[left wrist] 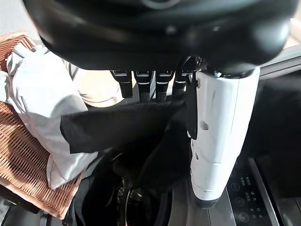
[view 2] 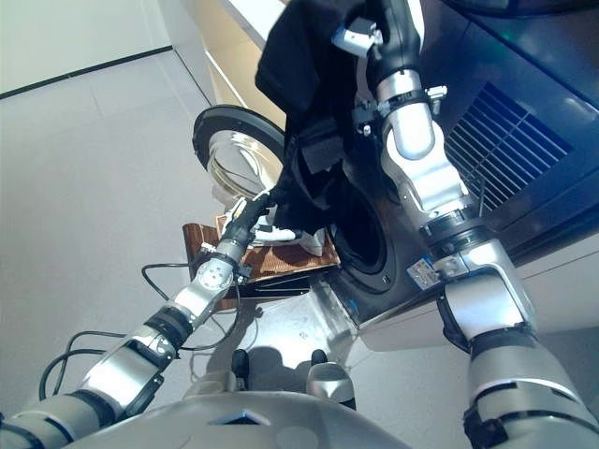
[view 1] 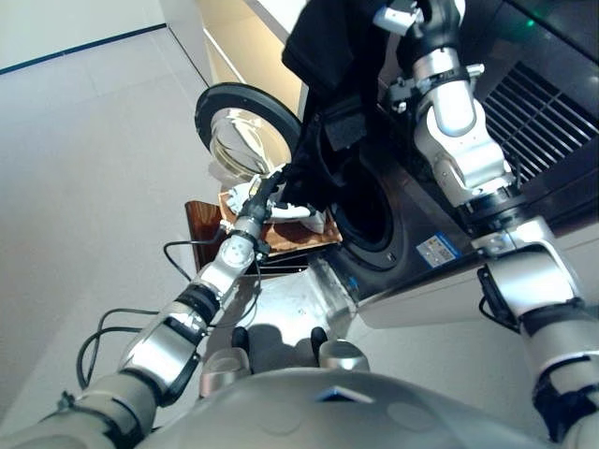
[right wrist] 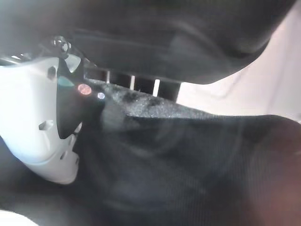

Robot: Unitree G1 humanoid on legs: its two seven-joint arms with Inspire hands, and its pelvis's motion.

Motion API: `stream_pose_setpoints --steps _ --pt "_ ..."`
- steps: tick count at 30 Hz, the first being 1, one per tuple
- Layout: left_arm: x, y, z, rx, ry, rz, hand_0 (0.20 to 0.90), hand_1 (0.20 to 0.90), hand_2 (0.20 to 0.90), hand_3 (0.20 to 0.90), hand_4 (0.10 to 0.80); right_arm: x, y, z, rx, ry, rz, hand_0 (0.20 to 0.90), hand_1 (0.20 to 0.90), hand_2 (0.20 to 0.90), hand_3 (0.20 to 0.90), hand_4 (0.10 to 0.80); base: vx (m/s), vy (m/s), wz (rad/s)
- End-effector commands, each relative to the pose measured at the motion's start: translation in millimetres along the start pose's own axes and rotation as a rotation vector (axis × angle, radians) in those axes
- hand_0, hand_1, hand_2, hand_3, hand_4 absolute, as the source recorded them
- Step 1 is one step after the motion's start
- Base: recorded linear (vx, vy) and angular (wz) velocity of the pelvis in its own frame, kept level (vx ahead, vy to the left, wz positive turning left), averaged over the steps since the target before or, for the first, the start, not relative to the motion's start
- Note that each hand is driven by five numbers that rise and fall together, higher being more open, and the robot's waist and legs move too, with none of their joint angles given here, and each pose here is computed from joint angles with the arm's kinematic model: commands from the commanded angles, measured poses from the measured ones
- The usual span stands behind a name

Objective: Pick up the clothes and place them into the washing machine

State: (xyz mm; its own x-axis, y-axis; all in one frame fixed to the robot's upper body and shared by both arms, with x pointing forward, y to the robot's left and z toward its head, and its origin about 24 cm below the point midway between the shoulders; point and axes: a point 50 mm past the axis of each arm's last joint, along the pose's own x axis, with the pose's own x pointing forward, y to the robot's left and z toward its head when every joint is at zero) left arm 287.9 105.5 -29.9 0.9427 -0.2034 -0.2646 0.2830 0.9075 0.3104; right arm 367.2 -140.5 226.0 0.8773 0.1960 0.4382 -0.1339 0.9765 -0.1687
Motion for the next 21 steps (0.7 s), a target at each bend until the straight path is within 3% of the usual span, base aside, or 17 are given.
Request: stream_pose_setpoints --steps 1,8,21 --pt "17.0 -12.4 29.9 -0.013 -0.096 -0.041 0.9 0.9 0.9 0.9 0.8 26.3 -2.5 62.0 0.059 -0.267 -0.01 0.2 0.2 0.2 0.2 0.3 0.0 0.0 0.0" --pt "24.2 -24.3 57.3 -0.035 -0.168 -0.093 0.9 0.9 0.9 0.9 0.8 30.8 7.4 71.4 0.148 -0.278 0.043 0.2 0.2 0.2 0.2 0.3 0.007 -0.006 0.02" --pt "32.5 -13.4 51.1 0.059 -0.103 -0.035 0.9 0.9 0.9 0.9 0.8 24.2 4.4 86.7 0.224 -0.312 0.129 0.2 0.2 0.2 0.2 0.3 0.0 0.0 0.0"
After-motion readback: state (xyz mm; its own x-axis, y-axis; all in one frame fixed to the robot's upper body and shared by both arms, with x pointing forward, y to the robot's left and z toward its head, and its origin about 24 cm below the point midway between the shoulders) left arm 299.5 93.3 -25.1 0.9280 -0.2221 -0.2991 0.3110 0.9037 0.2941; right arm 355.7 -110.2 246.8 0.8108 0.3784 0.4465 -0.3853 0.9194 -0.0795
